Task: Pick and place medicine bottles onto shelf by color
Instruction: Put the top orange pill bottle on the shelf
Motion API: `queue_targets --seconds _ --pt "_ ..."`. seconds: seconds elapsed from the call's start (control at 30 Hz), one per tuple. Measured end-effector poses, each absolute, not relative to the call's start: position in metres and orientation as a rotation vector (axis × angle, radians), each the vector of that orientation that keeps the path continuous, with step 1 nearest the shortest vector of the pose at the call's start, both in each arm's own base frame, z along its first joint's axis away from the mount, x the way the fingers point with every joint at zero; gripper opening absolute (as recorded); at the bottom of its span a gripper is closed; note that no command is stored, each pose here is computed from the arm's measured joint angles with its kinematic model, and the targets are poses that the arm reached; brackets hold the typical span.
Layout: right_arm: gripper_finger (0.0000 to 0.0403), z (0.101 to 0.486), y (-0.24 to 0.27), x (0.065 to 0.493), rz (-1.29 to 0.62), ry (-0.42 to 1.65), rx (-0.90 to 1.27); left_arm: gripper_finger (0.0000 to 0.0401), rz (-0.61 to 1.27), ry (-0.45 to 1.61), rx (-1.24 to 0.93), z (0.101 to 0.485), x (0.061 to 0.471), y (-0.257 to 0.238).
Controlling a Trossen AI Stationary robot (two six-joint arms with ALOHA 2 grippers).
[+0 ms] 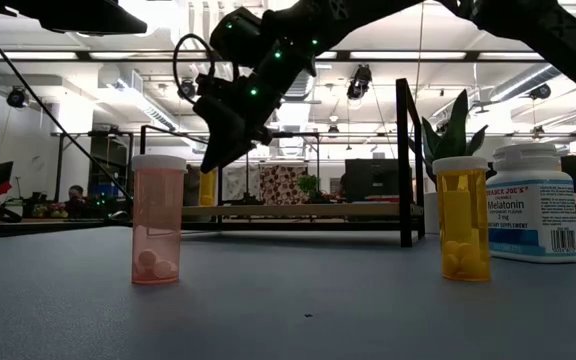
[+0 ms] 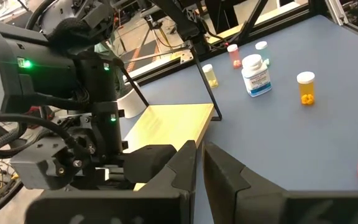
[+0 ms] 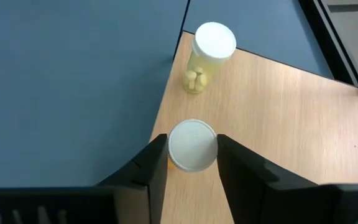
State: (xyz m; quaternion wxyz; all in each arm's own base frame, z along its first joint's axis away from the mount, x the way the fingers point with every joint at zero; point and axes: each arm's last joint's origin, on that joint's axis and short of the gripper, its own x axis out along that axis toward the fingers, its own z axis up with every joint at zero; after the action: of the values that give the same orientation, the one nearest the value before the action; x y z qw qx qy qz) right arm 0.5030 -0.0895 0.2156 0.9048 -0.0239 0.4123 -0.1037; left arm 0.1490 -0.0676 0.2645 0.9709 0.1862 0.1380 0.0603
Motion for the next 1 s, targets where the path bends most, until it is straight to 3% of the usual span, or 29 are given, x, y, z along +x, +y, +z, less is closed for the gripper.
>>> queue_targets --seconds 0.3,0.5,0.77,1.0 --pt "0.0184 0.217 -0.091 0.504 -0.22 0.838 -0.043 0.001 0.122 0.277 0.375 0.265 0.149 -0.067" --pt "0.0198 0.227 -0.091 0.504 -0.221 0.837 -0.041 0.001 0.123 0.277 0.375 0.265 0.149 -0.067" --pt "0.019 0.27 -0.08 0.489 -0.194 0.877 -0.065 0.001 0.123 0.278 0.375 0.265 0.149 -0.067" --pt "0.0138 0.28 -0.082 0.479 -0.172 0.904 -0.117 0.001 0.124 0.277 0.376 0.265 0.149 -0.067"
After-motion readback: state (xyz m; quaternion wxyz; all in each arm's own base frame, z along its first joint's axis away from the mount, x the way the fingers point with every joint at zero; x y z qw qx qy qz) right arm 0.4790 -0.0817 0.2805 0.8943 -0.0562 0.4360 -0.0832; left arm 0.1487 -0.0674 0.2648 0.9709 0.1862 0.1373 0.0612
